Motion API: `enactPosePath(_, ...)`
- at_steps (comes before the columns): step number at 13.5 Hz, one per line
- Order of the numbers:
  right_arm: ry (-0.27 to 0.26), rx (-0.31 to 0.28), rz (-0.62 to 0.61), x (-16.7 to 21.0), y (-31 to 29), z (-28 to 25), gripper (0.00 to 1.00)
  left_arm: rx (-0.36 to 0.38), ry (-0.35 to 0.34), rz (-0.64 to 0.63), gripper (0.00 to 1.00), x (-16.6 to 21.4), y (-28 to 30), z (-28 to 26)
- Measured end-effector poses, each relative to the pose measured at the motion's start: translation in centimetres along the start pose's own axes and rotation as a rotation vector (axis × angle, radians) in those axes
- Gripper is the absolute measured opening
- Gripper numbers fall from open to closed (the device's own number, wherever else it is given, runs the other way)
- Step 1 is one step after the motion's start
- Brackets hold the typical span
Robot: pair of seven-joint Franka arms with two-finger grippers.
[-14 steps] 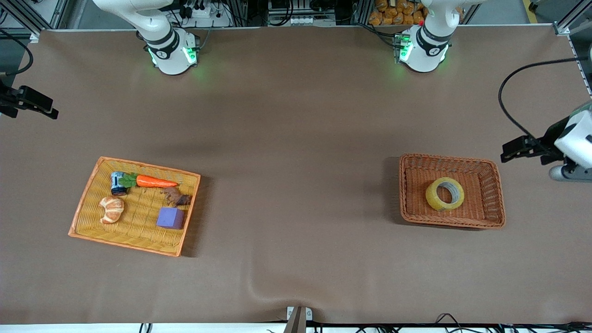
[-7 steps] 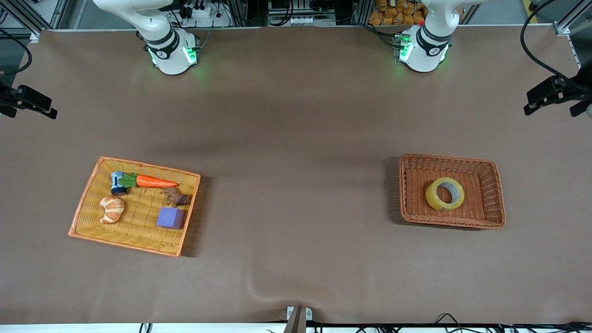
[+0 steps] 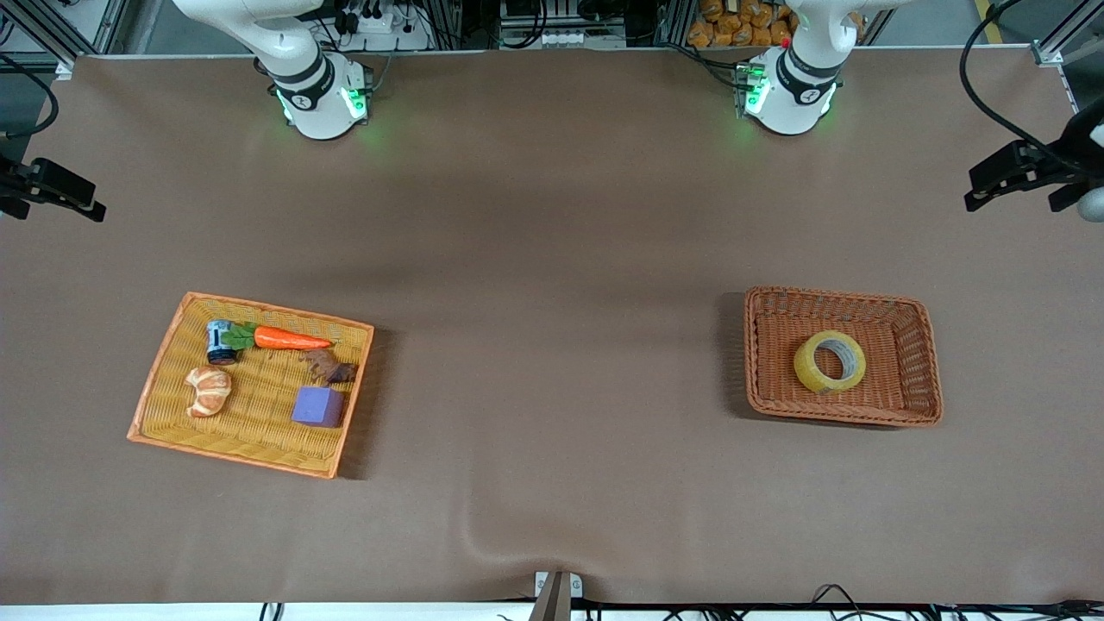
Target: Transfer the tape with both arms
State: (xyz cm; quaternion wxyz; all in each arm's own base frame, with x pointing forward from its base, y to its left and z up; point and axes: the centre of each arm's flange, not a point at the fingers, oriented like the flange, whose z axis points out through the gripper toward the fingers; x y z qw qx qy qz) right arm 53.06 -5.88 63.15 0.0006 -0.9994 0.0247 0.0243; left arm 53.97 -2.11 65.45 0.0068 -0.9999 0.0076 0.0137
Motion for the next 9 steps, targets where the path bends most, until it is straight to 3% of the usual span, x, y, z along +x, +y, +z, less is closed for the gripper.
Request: enactPosePath(9, 0.042, -0.002, 0.000, 0.31, 0.03, -0.81, 1.00, 0.000, 0.001, -0.011, 1.00, 0.30, -0.23, 0.33)
